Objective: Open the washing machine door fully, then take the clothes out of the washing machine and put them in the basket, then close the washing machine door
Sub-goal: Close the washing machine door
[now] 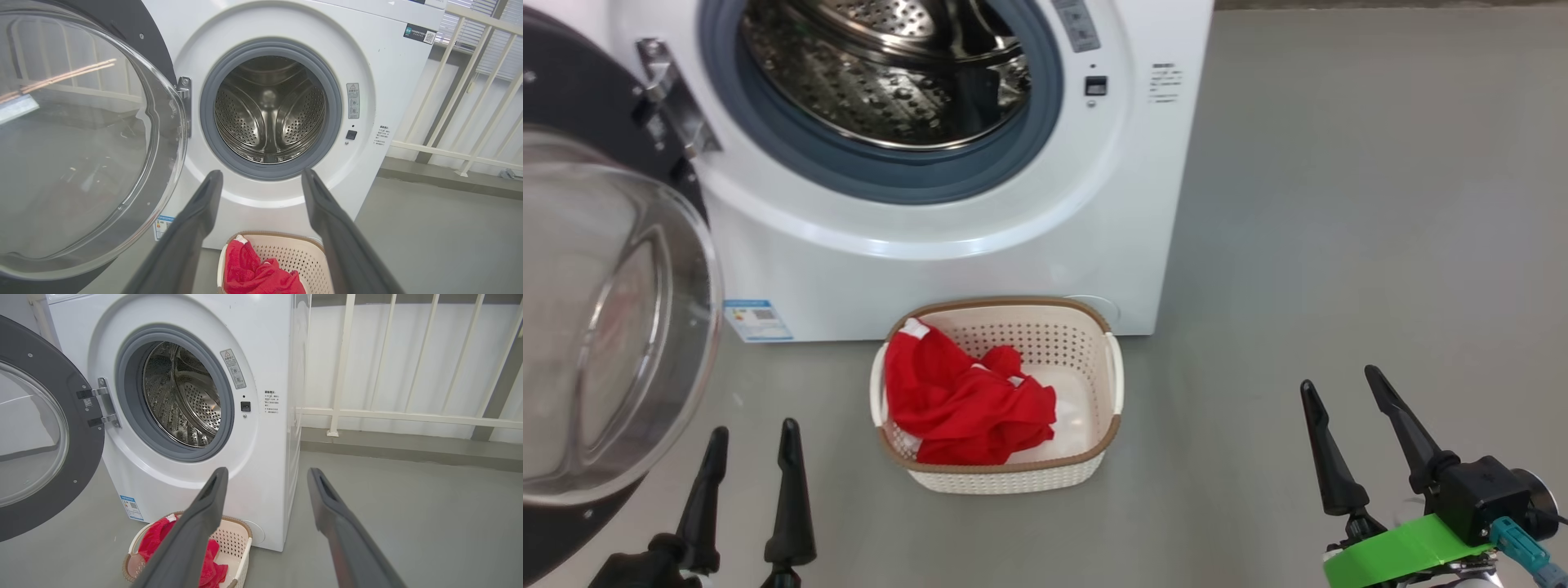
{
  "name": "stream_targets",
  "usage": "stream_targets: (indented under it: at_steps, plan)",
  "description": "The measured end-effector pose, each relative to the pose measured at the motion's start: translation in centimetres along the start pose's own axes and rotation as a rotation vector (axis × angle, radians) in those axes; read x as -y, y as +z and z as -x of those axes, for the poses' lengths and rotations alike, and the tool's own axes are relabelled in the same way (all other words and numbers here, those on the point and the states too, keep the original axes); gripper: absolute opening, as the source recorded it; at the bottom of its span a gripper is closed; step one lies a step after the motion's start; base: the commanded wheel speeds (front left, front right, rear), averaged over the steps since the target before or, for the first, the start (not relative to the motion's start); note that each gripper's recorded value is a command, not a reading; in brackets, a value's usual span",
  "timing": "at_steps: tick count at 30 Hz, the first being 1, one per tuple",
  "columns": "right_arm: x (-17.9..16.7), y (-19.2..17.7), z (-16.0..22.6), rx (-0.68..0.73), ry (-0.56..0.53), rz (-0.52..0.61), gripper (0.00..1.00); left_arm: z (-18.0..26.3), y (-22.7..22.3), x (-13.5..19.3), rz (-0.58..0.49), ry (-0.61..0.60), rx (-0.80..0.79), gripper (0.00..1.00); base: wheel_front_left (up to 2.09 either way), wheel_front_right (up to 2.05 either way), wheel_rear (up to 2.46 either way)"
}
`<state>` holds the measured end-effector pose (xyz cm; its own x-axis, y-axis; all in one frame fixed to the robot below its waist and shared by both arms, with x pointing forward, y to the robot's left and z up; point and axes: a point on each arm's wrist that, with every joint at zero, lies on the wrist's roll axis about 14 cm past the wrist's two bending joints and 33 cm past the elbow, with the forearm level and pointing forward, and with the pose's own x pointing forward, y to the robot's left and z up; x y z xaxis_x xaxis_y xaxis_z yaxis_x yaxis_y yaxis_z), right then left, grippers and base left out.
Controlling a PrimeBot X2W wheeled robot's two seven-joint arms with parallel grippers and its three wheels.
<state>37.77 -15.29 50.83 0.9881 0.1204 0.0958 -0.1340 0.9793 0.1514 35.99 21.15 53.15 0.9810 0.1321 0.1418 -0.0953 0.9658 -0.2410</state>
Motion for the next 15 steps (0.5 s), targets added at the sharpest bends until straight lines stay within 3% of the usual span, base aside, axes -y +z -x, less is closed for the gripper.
stream_targets:
  at_steps: [15]
  plan:
    - [-6.4, -1.0, -3.4, -0.012, 0.197, -0.011, 1.00, 3.0, 3.7, -5.2, -0.071, 0.189, 0.095, 1.00, 0.00, 0.00, 0.00]
